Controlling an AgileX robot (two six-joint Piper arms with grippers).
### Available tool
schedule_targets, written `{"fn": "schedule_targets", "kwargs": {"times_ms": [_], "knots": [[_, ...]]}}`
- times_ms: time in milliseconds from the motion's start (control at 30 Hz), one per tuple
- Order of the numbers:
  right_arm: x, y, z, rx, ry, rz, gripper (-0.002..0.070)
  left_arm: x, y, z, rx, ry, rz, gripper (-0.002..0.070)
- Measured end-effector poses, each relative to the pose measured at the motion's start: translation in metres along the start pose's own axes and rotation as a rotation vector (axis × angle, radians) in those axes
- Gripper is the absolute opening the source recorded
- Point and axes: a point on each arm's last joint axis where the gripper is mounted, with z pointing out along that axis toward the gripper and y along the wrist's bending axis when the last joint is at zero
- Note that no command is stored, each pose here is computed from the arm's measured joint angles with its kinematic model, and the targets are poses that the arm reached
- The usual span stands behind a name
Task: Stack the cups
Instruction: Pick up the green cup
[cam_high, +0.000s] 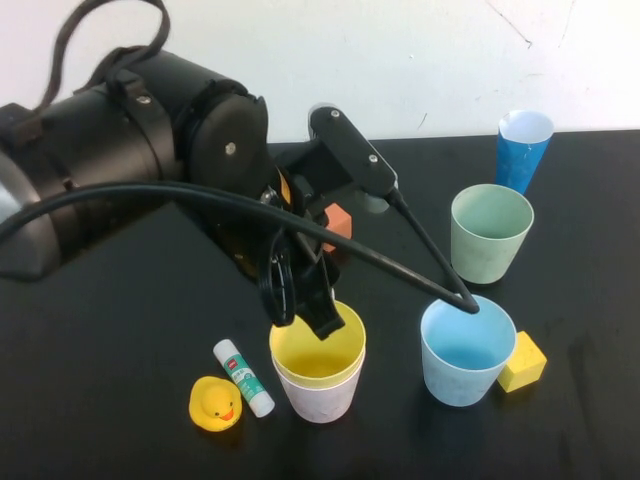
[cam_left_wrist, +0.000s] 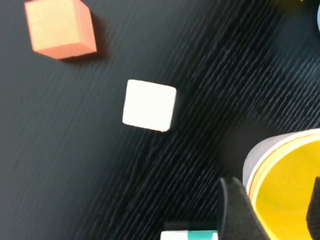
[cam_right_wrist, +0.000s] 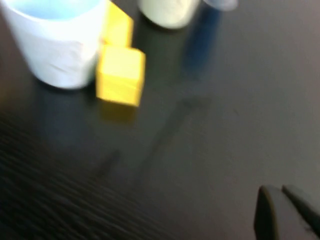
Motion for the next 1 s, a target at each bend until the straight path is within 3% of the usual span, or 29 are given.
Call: {"fn": "schedule_targets", "kwargs": {"times_ms": [200,400,500,733,900,1000], "knots": [[-0.048,-0.003,-0.015,-0.144,-0.080,-0.060,-0.0003,0.002,0.002,-0.041,-0.071,-0.125,-0.018,0.0269],[-0.105,-0.024,-0.002,-0.298,-0.108,-0.101,-0.0003,0.015,0.001,-0.107,-0.167,-0.314,-0.079,0.0060],[-0.127,-0.038,0.022,-0.363,-0.097,-0.079,-0.0003,0.030,-0.004,-0.143,-0.203,-0.406,-0.087,0.0018],[-0.155,-0.064,0.094,-0.504,0.065,-0.058,-0.0002,0.085,-0.018,-0.187,-0.297,-0.535,-0.133,0.0003],[-0.179,-0.060,0.125,-0.470,0.236,-0.204,-0.0002,0.134,-0.034,-0.189,-0.329,-0.590,-0.159,0.0002],[-0.189,-0.058,0.148,-0.422,0.327,-0.217,0.0000,0.154,-0.042,-0.184,-0.336,-0.642,-0.156,0.0002]]}}
